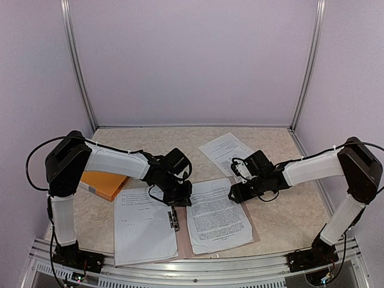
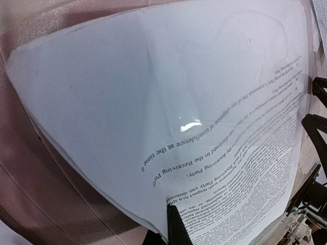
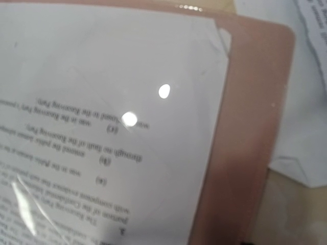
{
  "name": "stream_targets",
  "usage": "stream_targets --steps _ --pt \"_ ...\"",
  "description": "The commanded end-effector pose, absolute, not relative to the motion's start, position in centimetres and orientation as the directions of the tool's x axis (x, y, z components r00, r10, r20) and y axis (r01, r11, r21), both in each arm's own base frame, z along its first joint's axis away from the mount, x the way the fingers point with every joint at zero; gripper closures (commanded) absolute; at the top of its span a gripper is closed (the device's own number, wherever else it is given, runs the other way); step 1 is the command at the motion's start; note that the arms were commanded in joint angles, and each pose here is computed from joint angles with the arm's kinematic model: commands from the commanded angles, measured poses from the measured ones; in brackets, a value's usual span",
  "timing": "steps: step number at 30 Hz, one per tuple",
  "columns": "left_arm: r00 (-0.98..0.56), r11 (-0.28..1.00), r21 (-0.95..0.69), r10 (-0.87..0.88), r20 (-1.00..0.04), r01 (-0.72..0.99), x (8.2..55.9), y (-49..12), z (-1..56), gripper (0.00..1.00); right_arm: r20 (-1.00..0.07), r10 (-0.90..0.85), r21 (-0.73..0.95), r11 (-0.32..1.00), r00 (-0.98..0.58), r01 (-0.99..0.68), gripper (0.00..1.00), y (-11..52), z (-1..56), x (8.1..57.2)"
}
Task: Put the files into the folder
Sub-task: Insert the file into the form pockets on the folder.
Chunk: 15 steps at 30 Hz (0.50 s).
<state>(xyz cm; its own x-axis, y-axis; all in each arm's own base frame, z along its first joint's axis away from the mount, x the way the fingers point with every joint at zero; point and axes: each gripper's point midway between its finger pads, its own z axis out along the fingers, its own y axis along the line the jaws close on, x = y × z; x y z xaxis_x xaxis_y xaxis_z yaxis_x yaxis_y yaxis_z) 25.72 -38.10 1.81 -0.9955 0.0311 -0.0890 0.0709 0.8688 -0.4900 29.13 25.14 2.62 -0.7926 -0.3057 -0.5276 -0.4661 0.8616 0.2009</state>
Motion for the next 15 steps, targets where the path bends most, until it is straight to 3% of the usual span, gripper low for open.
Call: stream_targets --steps 1,15 --pt "-0.992 0.881 -0.464 0.045 -0.114 0.093 26.8 -38.1 1.4 1.0 -0.455 -0.329 0.19 0.872 -0.828 -0.451 0.38 24.1 1.0 28.1" --pt "-0.995 0.874 -0.478 0.058 -0.085 0.092 26.1 -39.1 0.3 1.0 -0.452 -0.327 0.206 0.867 -0.83 -0.454 0.39 24.4 0.8 27.9"
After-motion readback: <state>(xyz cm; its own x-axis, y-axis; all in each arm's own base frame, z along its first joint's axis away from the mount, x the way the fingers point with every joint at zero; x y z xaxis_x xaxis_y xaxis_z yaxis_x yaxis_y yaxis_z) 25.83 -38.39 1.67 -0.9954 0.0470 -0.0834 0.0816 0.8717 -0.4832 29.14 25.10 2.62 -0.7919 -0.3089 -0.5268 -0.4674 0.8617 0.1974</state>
